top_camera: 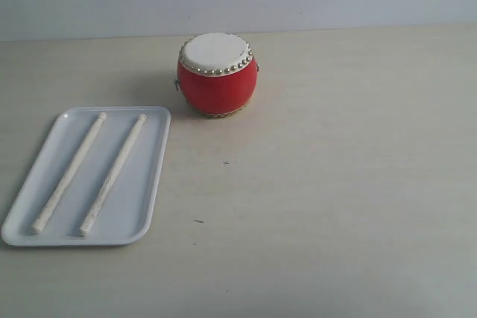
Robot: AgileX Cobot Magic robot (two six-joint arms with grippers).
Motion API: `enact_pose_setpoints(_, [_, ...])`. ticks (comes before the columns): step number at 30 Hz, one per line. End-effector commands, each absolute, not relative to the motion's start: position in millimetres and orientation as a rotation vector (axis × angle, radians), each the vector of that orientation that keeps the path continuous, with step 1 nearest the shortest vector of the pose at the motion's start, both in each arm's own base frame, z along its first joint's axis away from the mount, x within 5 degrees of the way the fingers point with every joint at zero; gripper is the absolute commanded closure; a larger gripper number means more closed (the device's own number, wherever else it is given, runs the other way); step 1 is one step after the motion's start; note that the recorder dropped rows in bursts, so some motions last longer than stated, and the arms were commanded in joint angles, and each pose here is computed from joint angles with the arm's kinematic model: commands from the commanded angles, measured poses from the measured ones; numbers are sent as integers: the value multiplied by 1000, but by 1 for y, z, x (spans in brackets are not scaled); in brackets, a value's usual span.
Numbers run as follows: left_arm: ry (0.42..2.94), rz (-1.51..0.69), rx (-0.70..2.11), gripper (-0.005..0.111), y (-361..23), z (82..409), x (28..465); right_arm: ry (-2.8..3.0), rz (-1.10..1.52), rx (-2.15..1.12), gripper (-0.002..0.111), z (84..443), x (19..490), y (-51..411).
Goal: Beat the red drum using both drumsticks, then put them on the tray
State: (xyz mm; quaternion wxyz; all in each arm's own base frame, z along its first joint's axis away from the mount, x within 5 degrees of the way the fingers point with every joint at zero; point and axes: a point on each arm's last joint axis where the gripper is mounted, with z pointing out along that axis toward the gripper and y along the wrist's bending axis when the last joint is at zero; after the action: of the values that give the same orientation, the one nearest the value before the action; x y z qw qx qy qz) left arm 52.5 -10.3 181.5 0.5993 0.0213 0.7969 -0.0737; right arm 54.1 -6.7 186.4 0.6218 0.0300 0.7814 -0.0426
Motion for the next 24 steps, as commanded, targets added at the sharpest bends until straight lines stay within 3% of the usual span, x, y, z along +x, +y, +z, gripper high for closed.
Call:
enact_pose_setpoints(1, [1841, -176, 44, 106, -10, 181, 52, 1789, -101, 74, 44, 186, 54, -7])
enact_pose_setpoints(24, [1841, -176, 44, 106, -10, 181, 52, 1788, -80, 88, 44, 186, 54, -6])
